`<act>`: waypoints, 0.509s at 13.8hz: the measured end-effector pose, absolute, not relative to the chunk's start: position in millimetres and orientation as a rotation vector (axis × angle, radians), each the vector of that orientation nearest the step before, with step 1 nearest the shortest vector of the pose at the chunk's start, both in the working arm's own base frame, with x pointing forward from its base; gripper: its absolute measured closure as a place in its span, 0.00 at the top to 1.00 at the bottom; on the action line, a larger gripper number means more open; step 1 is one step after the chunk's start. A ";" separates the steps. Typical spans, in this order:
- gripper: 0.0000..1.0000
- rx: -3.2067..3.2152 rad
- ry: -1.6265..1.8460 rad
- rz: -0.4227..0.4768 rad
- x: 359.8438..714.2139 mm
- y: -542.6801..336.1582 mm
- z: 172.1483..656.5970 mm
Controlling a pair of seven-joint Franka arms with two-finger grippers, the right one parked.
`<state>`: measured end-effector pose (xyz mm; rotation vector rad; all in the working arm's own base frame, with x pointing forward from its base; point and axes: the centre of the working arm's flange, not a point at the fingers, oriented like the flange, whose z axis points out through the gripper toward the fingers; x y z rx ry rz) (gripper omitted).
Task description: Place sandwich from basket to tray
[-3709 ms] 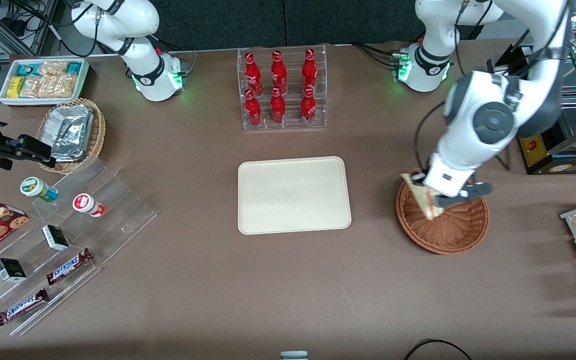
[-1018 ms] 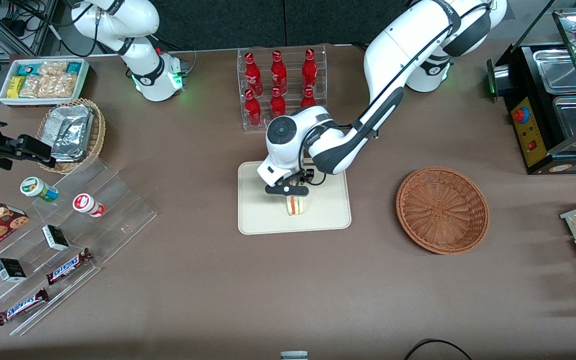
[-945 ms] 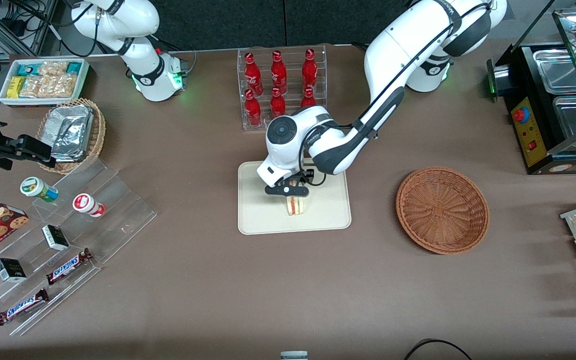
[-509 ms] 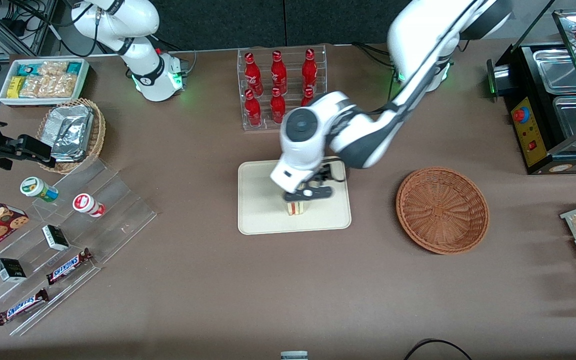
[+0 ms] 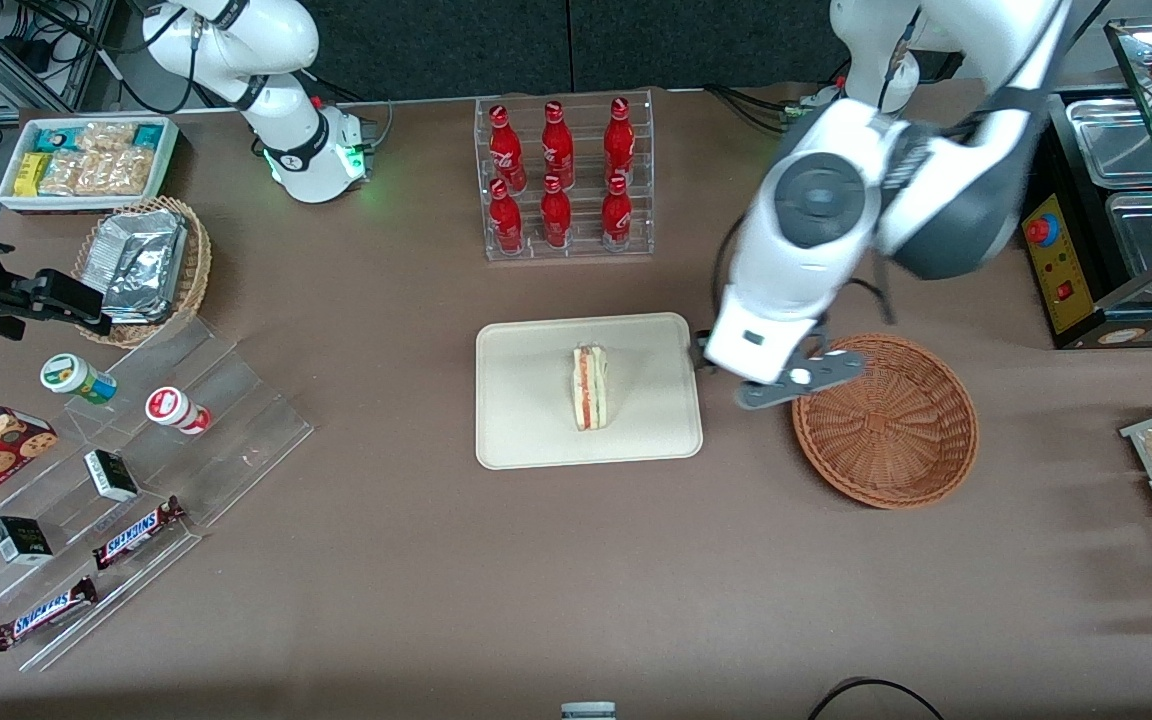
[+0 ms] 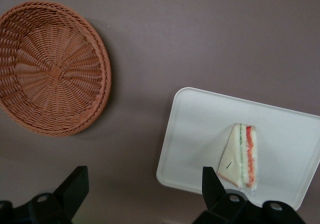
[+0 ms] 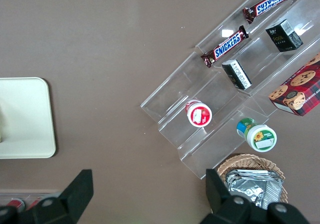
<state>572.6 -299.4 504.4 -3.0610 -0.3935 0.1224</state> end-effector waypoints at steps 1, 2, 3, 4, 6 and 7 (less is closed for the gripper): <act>1.00 -3.065 -0.380 0.137 577.0 -281.7 510.6; 1.00 -3.063 -0.368 0.146 580.0 -264.8 517.2; 1.00 -3.058 -0.347 0.156 580.9 -249.5 524.3; 1.00 -3.052 -0.318 0.169 580.4 -235.0 531.7; 1.00 -3.039 -0.239 0.201 578.2 -204.3 546.5; 1.00 -3.027 -0.190 0.233 576.7 -184.5 552.6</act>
